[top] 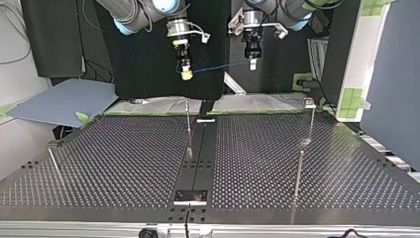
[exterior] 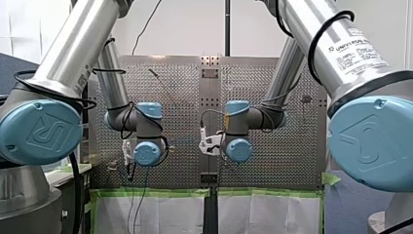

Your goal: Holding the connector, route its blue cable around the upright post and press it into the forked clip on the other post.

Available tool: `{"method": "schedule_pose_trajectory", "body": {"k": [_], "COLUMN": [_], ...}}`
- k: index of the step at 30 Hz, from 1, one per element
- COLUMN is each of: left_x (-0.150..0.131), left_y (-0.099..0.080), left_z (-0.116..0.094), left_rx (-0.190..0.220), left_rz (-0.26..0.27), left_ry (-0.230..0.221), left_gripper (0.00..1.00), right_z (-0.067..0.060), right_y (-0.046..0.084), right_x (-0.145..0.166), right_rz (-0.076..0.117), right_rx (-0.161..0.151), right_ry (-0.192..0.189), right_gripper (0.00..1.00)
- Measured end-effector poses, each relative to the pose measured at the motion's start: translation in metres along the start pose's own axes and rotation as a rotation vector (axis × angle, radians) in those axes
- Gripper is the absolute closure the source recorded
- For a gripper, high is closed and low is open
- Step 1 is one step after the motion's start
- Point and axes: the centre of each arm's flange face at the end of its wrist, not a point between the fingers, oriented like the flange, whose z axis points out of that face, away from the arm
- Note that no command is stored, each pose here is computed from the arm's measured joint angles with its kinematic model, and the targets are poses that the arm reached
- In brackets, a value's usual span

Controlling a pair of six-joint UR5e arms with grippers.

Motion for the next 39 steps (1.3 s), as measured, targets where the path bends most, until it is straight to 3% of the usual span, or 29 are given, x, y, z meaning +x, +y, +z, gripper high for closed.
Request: {"method": "schedule_pose_trajectory", "body": {"k": [22,30,39], "left_x": [0.002,0.020,0.022], "left_y": [0.002,0.008,0.009], "left_z": [0.000,-0.003,-0.003], "left_rx": [-0.001,-0.004,-0.004], "left_rz": [0.004,0.033,0.037], "left_ry": [0.005,0.047,0.052], "left_gripper": [1.00,1.00,1.00], "right_z": [0.000,-0.007,-0.009], "right_y": [0.000,0.002,0.002], "right_x": [0.000,-0.029,-0.034], "right_rz": [-0.001,-0.026,-0.031], "right_rx": [-0.001,0.001,0.003], "right_ry": [-0.001,-0.088,-0.105], "right_gripper": [1.00,1.00,1.00]}}
